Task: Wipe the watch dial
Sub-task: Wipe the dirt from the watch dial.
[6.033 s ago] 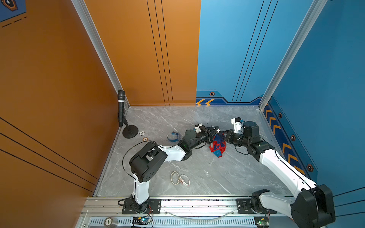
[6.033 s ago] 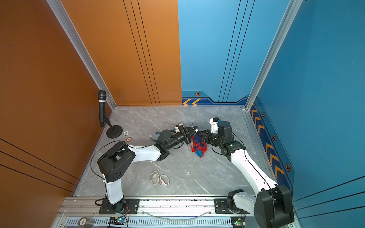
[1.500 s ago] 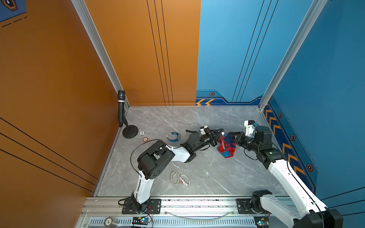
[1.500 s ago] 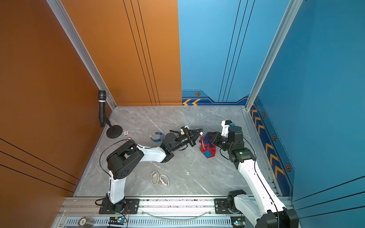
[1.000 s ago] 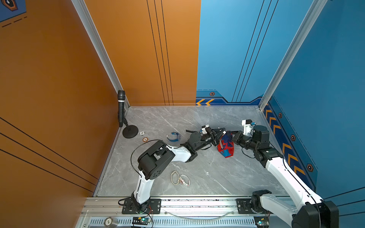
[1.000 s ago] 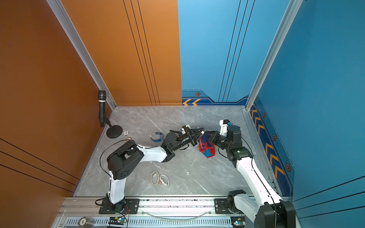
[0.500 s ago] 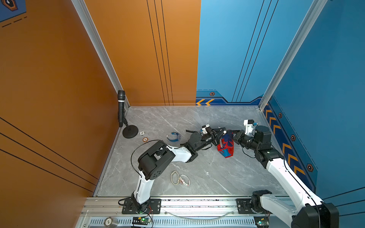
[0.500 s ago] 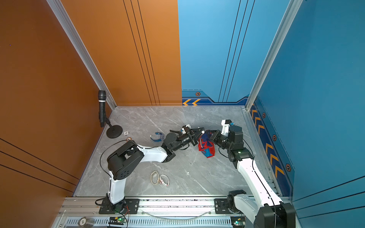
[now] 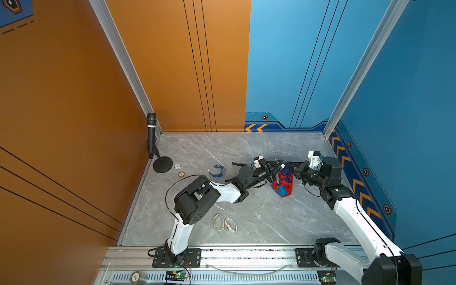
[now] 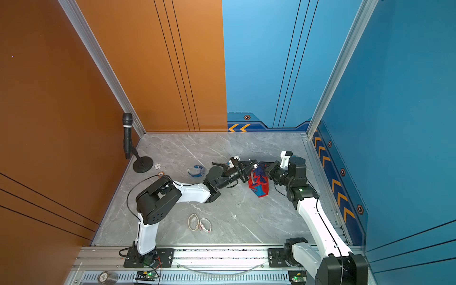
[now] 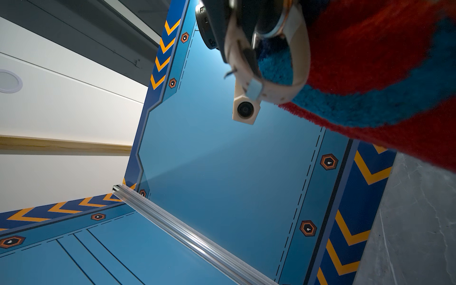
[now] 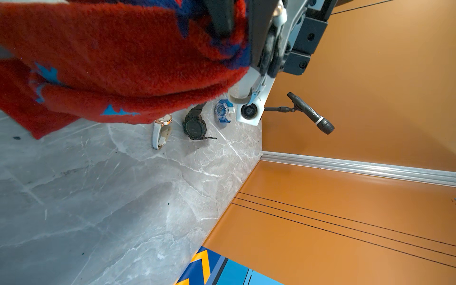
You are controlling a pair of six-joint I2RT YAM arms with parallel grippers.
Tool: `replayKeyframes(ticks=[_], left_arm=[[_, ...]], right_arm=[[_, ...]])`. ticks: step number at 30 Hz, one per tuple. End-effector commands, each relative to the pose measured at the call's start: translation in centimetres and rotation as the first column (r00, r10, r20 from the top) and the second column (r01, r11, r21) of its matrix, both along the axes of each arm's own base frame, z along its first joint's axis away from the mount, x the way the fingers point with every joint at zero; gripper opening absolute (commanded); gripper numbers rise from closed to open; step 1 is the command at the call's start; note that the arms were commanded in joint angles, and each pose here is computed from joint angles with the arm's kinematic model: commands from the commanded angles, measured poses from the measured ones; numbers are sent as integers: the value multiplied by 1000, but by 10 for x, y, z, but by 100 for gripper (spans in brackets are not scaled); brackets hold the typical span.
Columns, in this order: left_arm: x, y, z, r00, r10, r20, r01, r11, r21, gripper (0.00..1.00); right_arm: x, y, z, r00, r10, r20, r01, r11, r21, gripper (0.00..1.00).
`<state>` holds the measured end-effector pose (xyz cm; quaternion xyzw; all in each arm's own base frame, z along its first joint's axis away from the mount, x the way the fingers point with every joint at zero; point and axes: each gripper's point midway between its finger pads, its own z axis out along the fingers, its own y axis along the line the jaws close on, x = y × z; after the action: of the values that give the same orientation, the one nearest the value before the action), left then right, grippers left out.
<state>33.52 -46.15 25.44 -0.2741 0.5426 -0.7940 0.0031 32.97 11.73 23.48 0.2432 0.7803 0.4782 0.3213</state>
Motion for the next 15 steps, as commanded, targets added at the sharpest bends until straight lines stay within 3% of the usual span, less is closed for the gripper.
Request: replayKeyframes(ticks=[1, 15], left_arm=[[-7, -10, 7, 999, -37, -2, 37, 999, -39, 0], [-14, -12, -15, 999, -38, -26, 36, 998, -45, 0]], right_arm=[[5, 0, 18, 999, -16, 36, 13, 998, 64, 0], [9, -19, 26, 991, -135, -9, 132, 954, 270, 0]])
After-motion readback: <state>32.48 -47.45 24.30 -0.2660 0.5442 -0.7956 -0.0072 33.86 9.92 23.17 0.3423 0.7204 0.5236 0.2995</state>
